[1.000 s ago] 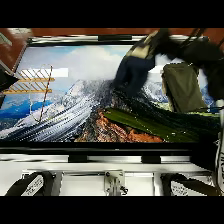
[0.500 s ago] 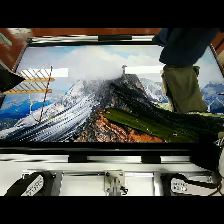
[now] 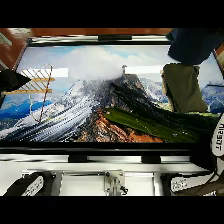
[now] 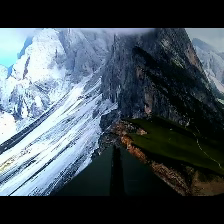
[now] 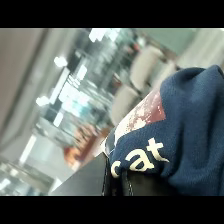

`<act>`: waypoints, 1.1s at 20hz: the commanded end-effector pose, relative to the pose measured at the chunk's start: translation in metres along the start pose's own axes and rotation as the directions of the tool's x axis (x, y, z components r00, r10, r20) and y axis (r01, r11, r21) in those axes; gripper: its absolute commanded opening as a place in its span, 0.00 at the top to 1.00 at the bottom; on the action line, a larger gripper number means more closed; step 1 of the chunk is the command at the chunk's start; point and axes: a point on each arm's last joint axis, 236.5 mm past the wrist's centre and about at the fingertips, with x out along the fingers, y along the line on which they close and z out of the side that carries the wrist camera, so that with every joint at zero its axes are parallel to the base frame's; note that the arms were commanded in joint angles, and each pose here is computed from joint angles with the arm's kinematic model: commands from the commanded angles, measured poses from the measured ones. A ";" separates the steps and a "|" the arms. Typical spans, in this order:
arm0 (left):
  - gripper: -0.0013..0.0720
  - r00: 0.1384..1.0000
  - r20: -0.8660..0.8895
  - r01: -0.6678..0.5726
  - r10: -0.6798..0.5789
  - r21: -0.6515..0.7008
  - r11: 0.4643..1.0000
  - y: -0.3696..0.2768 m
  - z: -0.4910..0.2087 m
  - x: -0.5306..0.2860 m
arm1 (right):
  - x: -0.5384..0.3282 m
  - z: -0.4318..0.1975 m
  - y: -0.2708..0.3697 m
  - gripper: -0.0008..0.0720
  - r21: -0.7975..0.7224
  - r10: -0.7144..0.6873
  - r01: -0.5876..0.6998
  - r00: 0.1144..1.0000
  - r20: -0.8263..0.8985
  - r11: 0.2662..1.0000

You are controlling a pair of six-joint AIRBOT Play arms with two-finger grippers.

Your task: Fold the shirts.

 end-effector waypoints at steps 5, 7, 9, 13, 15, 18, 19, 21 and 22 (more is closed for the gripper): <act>0.94 1.000 -0.003 0.003 -0.003 0.003 1.000 -0.001 -0.001 0.001 | -0.002 -0.064 -0.058 0.89 -0.272 -0.182 0.087 0.919 -0.349 0.958; 0.94 1.000 -0.014 0.005 -0.005 0.004 1.000 -0.002 -0.003 0.001 | -0.037 -0.089 -0.120 0.89 -0.378 -0.387 0.204 0.770 -0.507 0.903; 0.94 1.000 -0.018 0.007 -0.006 0.024 1.000 -0.002 -0.004 0.001 | -0.082 -0.075 -0.160 0.89 -0.478 -0.554 0.305 0.615 -0.561 0.824; 0.94 1.000 -0.020 0.007 -0.007 0.029 1.000 -0.002 -0.005 0.001 | -0.147 -0.035 -0.162 0.89 -0.559 -0.676 0.382 0.462 -0.574 0.736; 0.94 1.000 -0.020 0.008 -0.007 0.029 1.000 -0.002 -0.005 0.001 | -0.183 -0.018 -0.167 0.89 -0.643 -0.768 0.419 0.356 -0.533 0.641; 0.94 1.000 -0.020 0.008 -0.007 0.030 1.000 -0.002 -0.005 0.001 | -0.227 -0.036 -0.186 0.89 -0.657 -0.800 0.492 0.158 -0.578 0.572; 0.94 1.000 -0.020 0.008 -0.007 0.030 1.000 -0.002 -0.005 0.001 | -0.243 -0.046 -0.194 0.89 -0.662 -0.797 0.509 0.083 -0.598 0.550; 0.94 1.000 -0.021 0.008 -0.007 0.030 1.000 -0.003 -0.005 0.001 | -0.272 -0.069 -0.207 0.89 -0.678 -0.777 0.527 -0.054 -0.628 0.512; 0.94 1.000 -0.021 0.008 -0.007 0.030 1.000 -0.002 -0.005 0.001 | -0.282 -0.077 -0.213 0.89 -0.687 -0.768 0.531 -0.101 -0.632 0.496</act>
